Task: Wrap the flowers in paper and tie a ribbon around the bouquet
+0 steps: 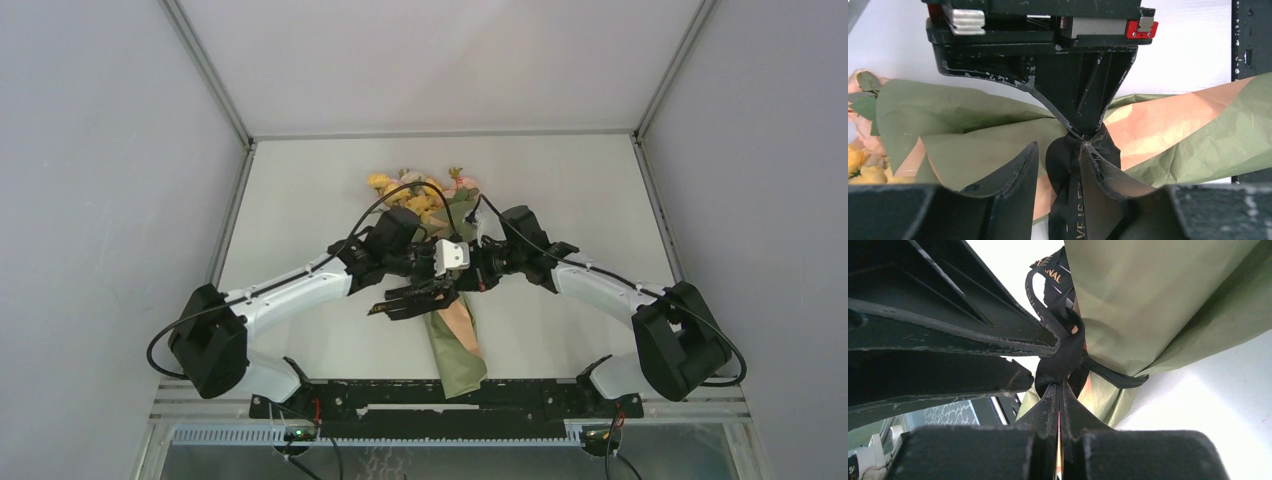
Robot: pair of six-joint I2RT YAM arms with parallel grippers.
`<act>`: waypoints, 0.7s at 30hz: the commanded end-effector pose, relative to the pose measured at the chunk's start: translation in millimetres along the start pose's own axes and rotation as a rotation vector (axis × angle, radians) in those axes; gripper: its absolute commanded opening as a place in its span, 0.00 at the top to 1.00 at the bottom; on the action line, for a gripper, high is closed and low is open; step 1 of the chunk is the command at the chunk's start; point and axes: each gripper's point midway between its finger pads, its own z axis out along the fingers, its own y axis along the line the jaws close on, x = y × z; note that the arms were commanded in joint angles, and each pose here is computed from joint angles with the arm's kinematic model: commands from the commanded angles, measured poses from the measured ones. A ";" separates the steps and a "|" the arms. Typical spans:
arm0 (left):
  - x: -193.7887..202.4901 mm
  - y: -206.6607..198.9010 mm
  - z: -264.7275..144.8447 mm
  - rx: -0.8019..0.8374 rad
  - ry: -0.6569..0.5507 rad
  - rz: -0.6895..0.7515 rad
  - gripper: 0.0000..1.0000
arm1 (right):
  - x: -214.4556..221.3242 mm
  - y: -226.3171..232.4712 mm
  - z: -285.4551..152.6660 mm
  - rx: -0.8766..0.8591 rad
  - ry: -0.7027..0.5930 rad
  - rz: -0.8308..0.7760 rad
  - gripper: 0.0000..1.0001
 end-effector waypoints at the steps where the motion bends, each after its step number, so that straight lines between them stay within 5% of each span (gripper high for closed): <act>1: 1.5 -8.2 6.9 0.034 -0.009 -0.042 0.60 | -8.4 2.6 0.4 -0.032 -0.036 -0.046 1.00; 6: 9.9 0.1 11.6 -0.003 0.027 -0.047 0.68 | -7.9 1.9 -0.4 -0.035 -0.037 -0.048 1.00; 13: 16.6 6.6 13.9 -0.036 0.052 -0.042 0.99 | -6.4 -0.3 -1.7 -0.038 -0.043 -0.042 1.00; 21: 9.5 3.8 6.3 -0.028 0.024 0.014 1.00 | -10.5 -11.9 -1.2 -0.034 -0.061 -0.009 0.91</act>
